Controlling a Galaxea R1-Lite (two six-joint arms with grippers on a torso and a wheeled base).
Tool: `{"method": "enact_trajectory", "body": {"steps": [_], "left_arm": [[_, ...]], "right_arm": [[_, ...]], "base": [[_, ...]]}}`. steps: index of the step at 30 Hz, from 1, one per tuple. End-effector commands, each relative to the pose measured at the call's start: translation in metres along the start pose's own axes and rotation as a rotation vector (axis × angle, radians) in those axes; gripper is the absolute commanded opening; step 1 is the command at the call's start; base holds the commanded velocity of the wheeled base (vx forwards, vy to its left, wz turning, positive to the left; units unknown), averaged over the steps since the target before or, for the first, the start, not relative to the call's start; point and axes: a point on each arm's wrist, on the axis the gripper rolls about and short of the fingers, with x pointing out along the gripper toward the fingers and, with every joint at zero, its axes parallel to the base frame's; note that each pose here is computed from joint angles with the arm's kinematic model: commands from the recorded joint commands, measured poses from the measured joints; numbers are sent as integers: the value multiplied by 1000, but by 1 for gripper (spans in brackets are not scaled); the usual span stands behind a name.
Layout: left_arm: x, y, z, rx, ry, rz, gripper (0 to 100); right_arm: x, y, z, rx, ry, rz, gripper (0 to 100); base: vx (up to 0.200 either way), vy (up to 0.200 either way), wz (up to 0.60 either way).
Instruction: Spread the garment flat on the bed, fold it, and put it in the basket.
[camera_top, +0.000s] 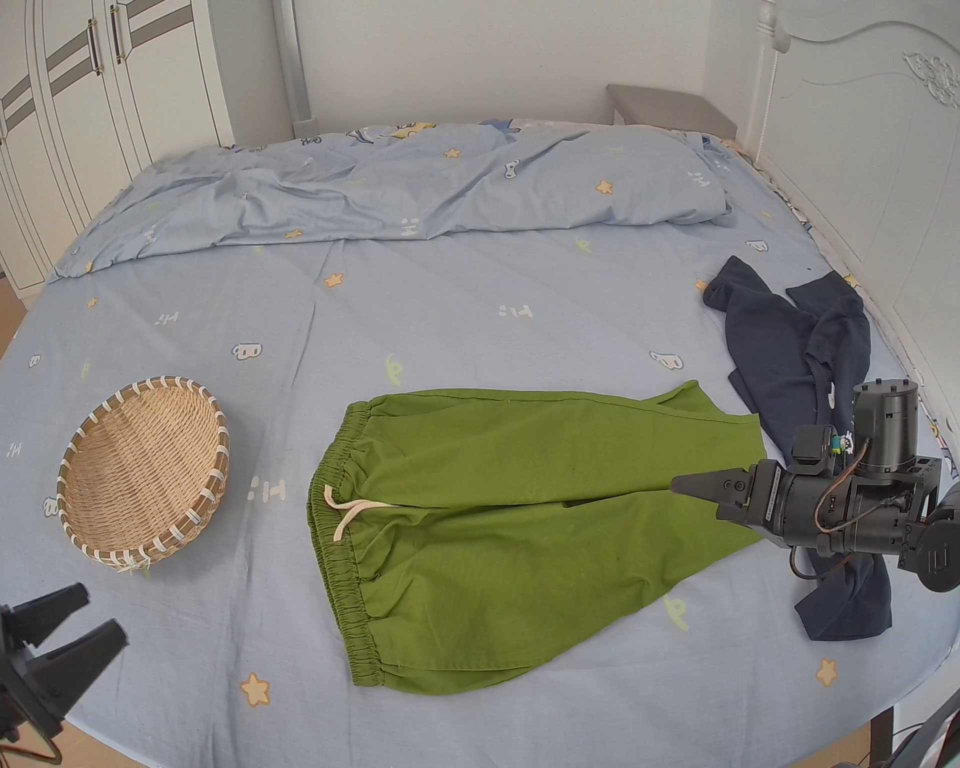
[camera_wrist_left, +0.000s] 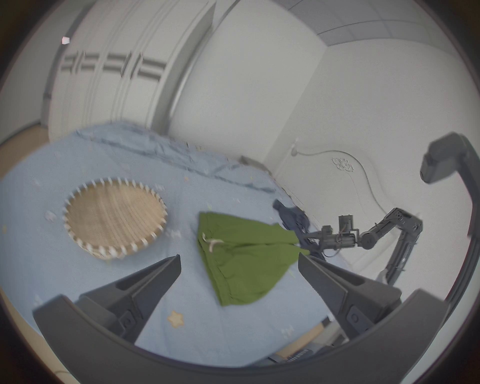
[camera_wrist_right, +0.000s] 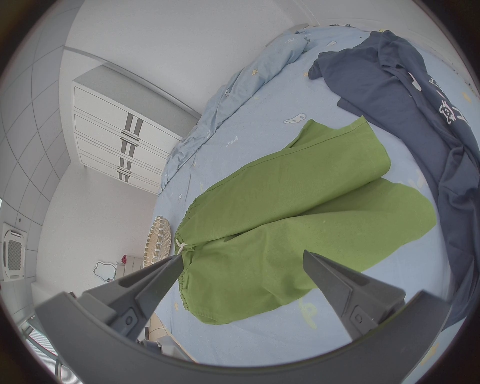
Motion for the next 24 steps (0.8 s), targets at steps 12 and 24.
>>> {"method": "enact_trajectory", "body": {"steps": [12, 24], "left_arm": [[165, 69, -115, -356, 854, -160, 100], [198, 72, -133, -353, 833, -193, 100]], "right_arm": [[5, -5, -5, -14, 28, -10, 100], [6, -7, -5, -7, 29, -17, 100]], "base": [[0, 0, 0], [0, 0, 0]]}}
